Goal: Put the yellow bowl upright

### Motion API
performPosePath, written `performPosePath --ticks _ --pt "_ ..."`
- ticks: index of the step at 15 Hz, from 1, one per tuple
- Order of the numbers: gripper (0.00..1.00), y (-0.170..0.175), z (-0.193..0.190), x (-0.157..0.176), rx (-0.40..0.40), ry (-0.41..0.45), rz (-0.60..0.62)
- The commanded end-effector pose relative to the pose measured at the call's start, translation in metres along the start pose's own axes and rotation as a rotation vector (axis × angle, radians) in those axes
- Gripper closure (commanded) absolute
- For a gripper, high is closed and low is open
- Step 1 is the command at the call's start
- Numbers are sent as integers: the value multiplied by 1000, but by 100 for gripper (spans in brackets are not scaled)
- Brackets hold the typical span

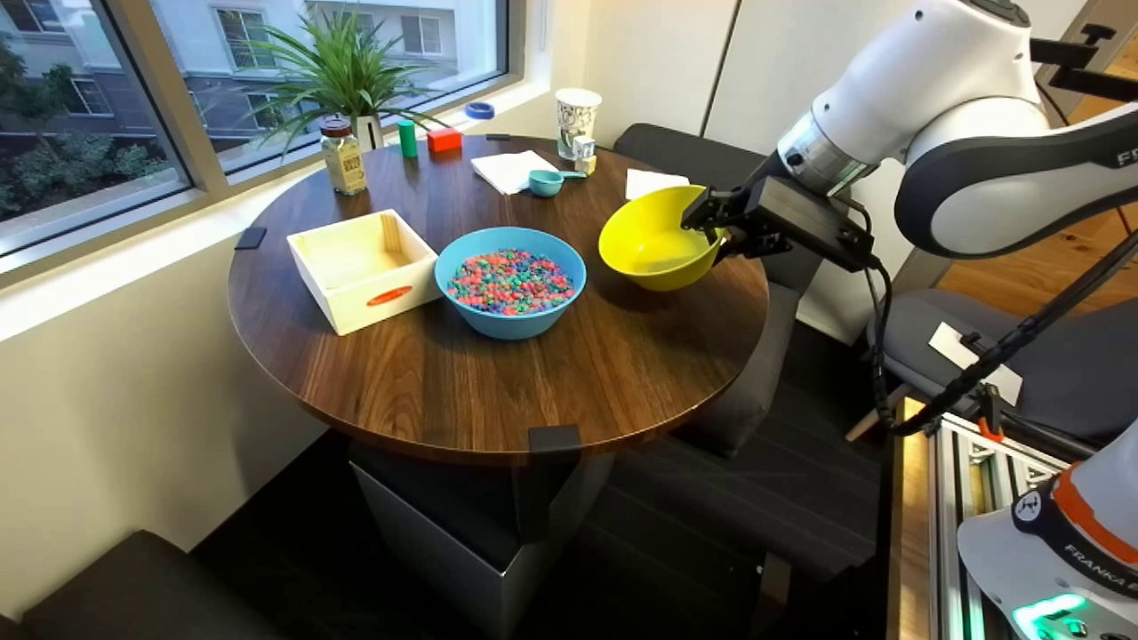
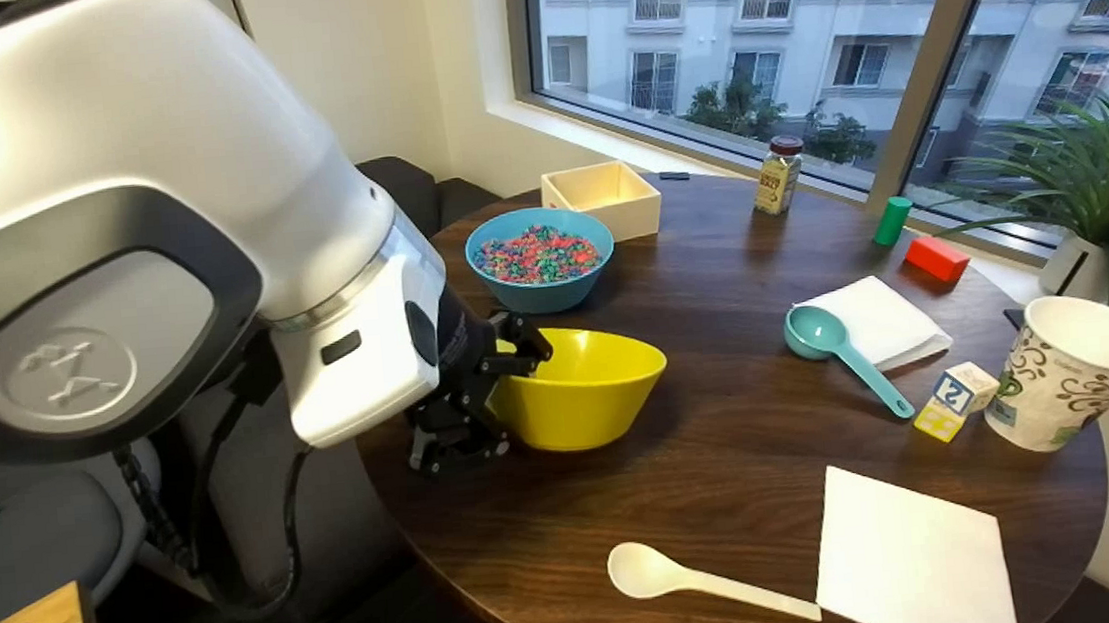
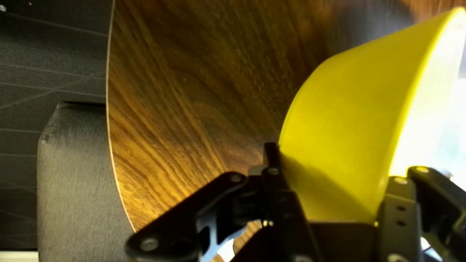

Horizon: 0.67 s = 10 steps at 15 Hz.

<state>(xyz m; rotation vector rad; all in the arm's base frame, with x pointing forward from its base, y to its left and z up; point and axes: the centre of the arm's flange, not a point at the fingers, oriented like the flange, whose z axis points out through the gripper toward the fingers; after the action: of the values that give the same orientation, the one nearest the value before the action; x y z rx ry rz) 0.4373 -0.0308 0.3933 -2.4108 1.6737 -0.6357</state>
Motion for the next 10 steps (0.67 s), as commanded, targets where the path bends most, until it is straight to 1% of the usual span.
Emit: performPosePath --ticks 1,3,4,5,6,9,10 --pt "97 9 8 -3 8 -53 18" --pt "82 10 8 -2 13 -64 25" --pt "62 10 8 -2 15 -67 23" --pt "58 10 8 -2 16 -70 22" --pt "51 11 9 -3 12 -71 18" --pt "27 11 8 -4 10 -69 4" --pt "20 10 8 -4 11 -68 -3"
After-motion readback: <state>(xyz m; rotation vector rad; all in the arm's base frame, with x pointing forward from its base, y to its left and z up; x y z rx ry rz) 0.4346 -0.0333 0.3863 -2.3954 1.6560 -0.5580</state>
